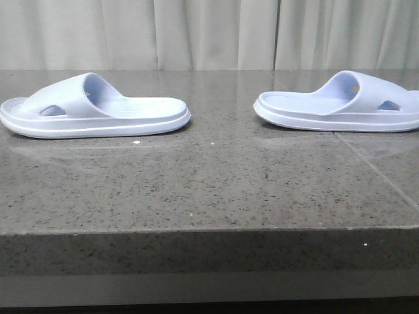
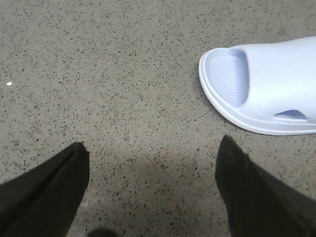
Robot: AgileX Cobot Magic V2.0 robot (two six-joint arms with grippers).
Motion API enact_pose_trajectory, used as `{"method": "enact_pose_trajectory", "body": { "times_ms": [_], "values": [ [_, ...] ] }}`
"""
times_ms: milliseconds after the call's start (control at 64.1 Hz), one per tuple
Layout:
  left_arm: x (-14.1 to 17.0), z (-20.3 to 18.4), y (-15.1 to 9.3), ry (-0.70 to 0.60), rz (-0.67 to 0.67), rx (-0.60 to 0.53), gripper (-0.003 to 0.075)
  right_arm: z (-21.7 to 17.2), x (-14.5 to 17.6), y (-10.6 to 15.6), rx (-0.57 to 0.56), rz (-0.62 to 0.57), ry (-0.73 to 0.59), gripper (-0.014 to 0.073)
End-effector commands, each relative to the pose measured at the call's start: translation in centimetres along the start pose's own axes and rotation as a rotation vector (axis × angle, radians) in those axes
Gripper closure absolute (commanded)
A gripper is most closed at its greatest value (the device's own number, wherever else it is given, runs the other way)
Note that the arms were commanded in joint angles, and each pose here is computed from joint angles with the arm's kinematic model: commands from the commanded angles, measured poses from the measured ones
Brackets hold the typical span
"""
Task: Insert blue slippers together front up
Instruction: 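Grasp the heel of the slipper nearest the left gripper with the left gripper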
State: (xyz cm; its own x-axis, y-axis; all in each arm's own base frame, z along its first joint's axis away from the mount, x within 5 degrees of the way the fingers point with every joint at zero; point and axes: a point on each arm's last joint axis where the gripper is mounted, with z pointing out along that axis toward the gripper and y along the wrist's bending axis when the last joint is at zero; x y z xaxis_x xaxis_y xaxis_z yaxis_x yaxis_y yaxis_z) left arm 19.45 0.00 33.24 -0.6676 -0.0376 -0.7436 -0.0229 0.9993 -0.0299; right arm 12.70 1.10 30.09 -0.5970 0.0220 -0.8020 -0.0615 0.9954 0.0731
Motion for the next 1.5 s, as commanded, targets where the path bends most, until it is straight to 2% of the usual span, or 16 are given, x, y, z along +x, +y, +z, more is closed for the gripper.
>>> {"method": "enact_pose_trajectory", "body": {
  "times_ms": [0, 109, 328, 406, 499, 796, 936, 1202, 1483],
  "values": [
    [-2.5, -0.2, 0.0, -0.036, 0.02, 0.006, 0.0185, -0.5, -1.4, 0.0, 0.003, 0.002, -0.087, 0.0151],
    [-3.9, 1.1, 0.7, 0.011, -0.007, 0.055, 0.0185, -0.5, -1.4, 0.0, 0.003, 0.002, -0.087, 0.0151],
    [-5.5, 4.6, 3.1, 0.054, -0.151, 0.342, 0.0185, -0.5, -1.4, 0.0, 0.003, 0.002, -0.087, 0.0151],
    [-5.9, 6.6, 3.1, 0.075, -0.206, 0.502, 0.0186, -0.5, -1.5, 0.0, 0.003, 0.002, -0.088, 0.0151],
    [-6.4, 8.9, 3.1, 0.101, -0.242, 0.587, 0.0186, -0.5, -1.5, 0.0, 0.003, 0.002, -0.088, 0.0151],
    [-7.2, 13.5, 1.7, 0.198, -0.223, 0.663, 0.0189, -0.5, -1.5, 0.0, 0.003, 0.002, -0.088, 0.0151],
    [-7.1, 14.8, 1.6, 0.223, -0.226, 0.671, 0.0232, -0.5, -1.5, 0.0, 0.003, 0.002, -0.088, 0.0151],
    [-6.3, 16.4, 1.9, 0.271, -0.24, 0.671, 0.0301, -0.5, -1.5, 0.0, 0.003, 0.002, -0.088, 0.0151],
    [-6.2, 16.5, 1.9, 0.283, -0.234, 0.675, 0.0302, -0.5, -1.5, 0.0, 0.003, 0.002, -0.088, 0.0151]
  ]
}}
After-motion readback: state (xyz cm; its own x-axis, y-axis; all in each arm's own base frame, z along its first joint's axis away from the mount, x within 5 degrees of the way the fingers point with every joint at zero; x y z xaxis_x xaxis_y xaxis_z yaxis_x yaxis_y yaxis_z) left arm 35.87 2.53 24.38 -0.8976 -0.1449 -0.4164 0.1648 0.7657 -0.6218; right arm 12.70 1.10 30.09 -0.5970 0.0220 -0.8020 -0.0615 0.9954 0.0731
